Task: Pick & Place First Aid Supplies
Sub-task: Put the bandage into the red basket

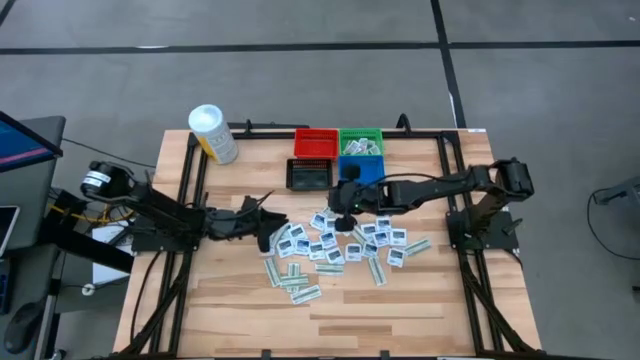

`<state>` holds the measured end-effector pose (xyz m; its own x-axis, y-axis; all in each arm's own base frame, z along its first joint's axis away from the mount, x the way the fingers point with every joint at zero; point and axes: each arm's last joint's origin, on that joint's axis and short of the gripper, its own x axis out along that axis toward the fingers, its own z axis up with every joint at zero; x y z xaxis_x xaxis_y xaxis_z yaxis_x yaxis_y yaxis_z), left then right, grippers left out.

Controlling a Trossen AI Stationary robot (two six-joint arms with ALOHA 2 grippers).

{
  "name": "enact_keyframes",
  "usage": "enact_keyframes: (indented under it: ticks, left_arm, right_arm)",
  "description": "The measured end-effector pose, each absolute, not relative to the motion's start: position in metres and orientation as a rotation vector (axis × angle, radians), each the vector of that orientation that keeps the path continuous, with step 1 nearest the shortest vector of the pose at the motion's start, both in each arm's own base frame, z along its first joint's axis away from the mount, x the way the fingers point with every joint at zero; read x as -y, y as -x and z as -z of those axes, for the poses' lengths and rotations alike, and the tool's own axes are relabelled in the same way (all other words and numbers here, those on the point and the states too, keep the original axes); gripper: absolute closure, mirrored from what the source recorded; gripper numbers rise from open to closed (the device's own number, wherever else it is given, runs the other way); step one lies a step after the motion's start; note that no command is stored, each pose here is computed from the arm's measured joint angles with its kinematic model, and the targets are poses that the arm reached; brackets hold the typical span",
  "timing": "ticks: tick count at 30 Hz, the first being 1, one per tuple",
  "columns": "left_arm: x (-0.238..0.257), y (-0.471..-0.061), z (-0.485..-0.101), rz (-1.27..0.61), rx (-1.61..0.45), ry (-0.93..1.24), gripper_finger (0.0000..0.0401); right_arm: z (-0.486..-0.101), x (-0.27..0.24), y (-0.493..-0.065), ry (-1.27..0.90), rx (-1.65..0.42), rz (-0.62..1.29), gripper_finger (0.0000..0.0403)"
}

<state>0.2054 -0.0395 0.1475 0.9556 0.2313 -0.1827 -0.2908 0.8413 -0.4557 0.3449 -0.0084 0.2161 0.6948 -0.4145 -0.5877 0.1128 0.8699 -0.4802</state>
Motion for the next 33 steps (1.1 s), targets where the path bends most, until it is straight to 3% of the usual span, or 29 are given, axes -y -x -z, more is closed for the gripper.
enact_keyframes:
  ticks: [7, 16, 27, 33]
  left_arm:
    - [0.047, -0.236, -0.156, -0.295, -0.109, 0.508, 0.0306]
    - [0.067, -0.266, -0.134, -0.29, -0.188, 0.598, 0.0306]
    - [0.086, -0.259, -0.15, -0.182, -0.173, 0.509, 0.0306]
    - [0.083, -0.251, -0.163, -0.16, -0.135, 0.414, 0.0306]
  right_arm:
    - [-0.225, 0.017, -0.342, 0.437, -0.721, 0.226, 0.0292]
    - [-0.24, 0.021, -0.326, 0.397, -0.749, 0.195, 0.0292]
    - [-0.28, 0.008, -0.289, 0.18, -0.569, 0.223, 0.0292]
    - [-0.284, -0.004, -0.262, 0.186, -0.631, 0.182, 0.0292]
